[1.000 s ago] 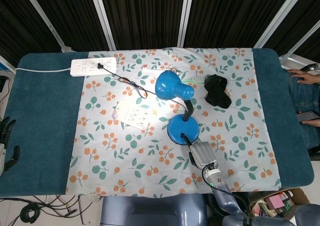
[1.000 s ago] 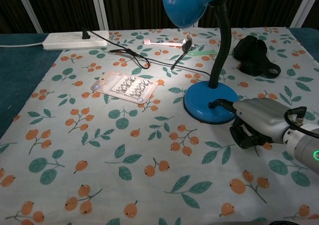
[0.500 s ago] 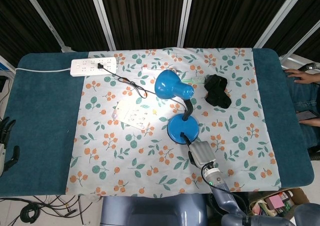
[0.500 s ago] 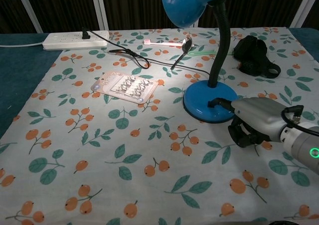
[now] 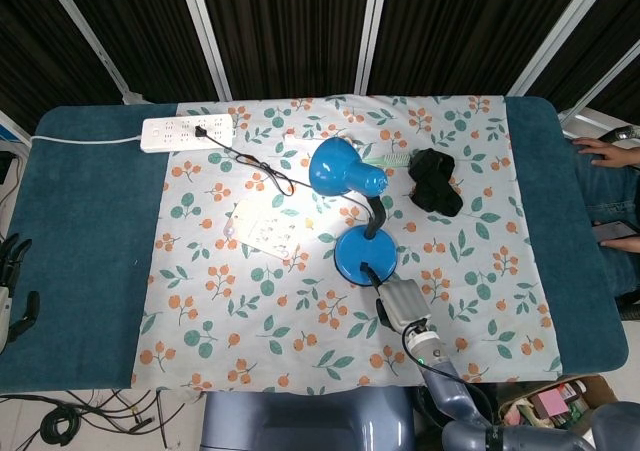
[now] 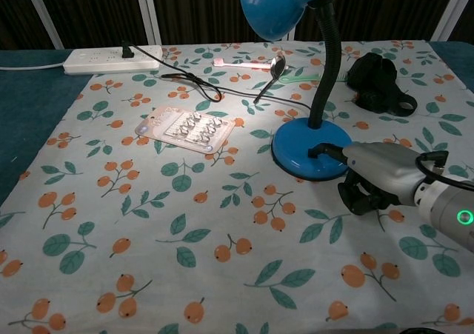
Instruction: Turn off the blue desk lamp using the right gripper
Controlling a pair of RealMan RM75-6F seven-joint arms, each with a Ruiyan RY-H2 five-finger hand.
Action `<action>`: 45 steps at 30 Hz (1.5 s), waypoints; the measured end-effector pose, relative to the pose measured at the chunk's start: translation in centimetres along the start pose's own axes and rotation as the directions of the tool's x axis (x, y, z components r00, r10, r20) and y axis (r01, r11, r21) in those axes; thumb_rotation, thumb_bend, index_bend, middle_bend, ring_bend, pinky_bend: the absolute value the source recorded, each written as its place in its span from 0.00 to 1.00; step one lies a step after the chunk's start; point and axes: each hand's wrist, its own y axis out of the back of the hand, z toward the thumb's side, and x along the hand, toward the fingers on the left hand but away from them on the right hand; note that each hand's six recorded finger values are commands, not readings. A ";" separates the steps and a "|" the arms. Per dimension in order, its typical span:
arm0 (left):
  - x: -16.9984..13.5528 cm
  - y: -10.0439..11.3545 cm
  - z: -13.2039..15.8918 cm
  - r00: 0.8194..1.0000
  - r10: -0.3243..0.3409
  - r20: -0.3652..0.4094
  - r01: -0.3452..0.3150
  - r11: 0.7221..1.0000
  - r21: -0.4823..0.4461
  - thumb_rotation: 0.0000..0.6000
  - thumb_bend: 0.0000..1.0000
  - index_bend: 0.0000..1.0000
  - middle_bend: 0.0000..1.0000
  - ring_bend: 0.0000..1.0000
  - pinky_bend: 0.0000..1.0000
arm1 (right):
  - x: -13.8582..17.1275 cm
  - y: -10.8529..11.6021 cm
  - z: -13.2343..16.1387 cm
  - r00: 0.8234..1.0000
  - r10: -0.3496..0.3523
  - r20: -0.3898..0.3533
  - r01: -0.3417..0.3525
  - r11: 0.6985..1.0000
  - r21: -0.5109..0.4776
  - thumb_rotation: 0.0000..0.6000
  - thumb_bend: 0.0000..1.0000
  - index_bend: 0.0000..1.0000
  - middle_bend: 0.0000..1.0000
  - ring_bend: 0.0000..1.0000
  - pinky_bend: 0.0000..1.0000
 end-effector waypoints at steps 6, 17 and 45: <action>0.0 0.0 0.0 1.000 0.000 0.000 0.000 1.000 0.000 1.00 0.52 0.05 0.02 0.00 0.00 | -0.2 0.1 -0.2 1.000 0.018 0.016 -0.018 1.000 -0.002 1.00 0.70 0.15 0.87 0.89 0.72; 0.0 0.0 0.0 1.000 0.000 0.000 0.000 1.000 0.000 1.00 0.52 0.06 0.02 0.00 0.00 | -0.5 0.7 -0.4 0.999 0.034 0.037 -0.033 0.999 -0.020 1.00 0.70 0.17 0.86 0.89 0.72; 0.0 0.0 0.1 1.000 0.007 -0.002 -0.007 1.000 0.010 1.00 0.52 0.06 0.02 0.00 0.00 | 10.3 16.5 -10.1 0.874 -0.461 0.156 0.472 0.880 -0.046 1.00 0.30 0.00 0.14 0.21 0.13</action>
